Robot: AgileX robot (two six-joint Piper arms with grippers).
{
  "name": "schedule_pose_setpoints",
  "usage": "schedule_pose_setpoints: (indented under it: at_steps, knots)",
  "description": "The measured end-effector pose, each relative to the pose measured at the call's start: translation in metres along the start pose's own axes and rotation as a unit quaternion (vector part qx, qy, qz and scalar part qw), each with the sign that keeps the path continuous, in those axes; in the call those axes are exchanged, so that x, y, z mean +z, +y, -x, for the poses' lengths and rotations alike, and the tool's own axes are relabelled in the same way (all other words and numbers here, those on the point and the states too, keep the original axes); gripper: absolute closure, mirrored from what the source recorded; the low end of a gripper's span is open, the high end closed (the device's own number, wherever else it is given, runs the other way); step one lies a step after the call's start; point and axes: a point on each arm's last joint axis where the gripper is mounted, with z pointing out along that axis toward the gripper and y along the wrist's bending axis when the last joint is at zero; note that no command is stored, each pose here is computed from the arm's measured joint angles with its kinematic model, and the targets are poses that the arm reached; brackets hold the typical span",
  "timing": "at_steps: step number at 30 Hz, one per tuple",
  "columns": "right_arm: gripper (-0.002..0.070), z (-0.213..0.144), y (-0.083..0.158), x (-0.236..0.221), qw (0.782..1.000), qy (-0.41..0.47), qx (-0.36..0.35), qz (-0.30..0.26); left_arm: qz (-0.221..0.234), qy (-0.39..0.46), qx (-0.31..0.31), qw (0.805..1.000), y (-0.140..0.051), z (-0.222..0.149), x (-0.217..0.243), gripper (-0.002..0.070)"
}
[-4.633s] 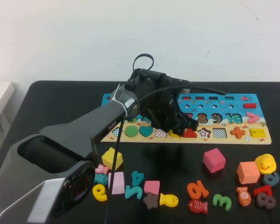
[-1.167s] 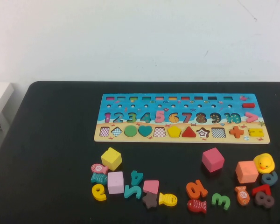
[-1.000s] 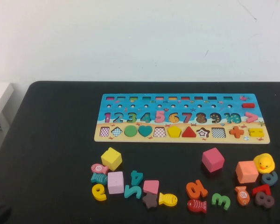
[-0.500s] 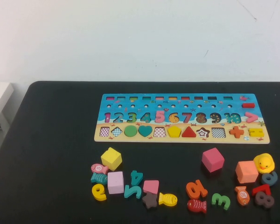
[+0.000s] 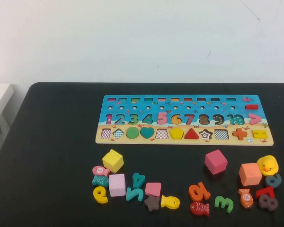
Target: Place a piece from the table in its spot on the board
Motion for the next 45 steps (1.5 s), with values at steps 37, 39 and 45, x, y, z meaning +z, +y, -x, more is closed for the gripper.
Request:
schedule_pose_setpoints:
  at_steps: [37, 39, 45]
  knots:
    - [0.0657, 0.0, 0.0, 0.0, 1.0, 0.0, 0.0, 0.0, -0.1, 0.032, -0.001, 0.994, -0.022, -0.083, 0.038, 0.0675]
    - [0.0658, 0.0, 0.0, 0.0, 1.0, 0.0, 0.0, 0.0, -0.1, 0.033, -0.009, 0.994, -0.022, -0.083, 0.038, 0.0675]
    - [0.0658, 0.0, 0.0, 0.0, 1.0, 0.0, 0.0, 0.0, -0.1, 0.033, -0.013, 0.994, -0.022, -0.083, 0.038, 0.0675]
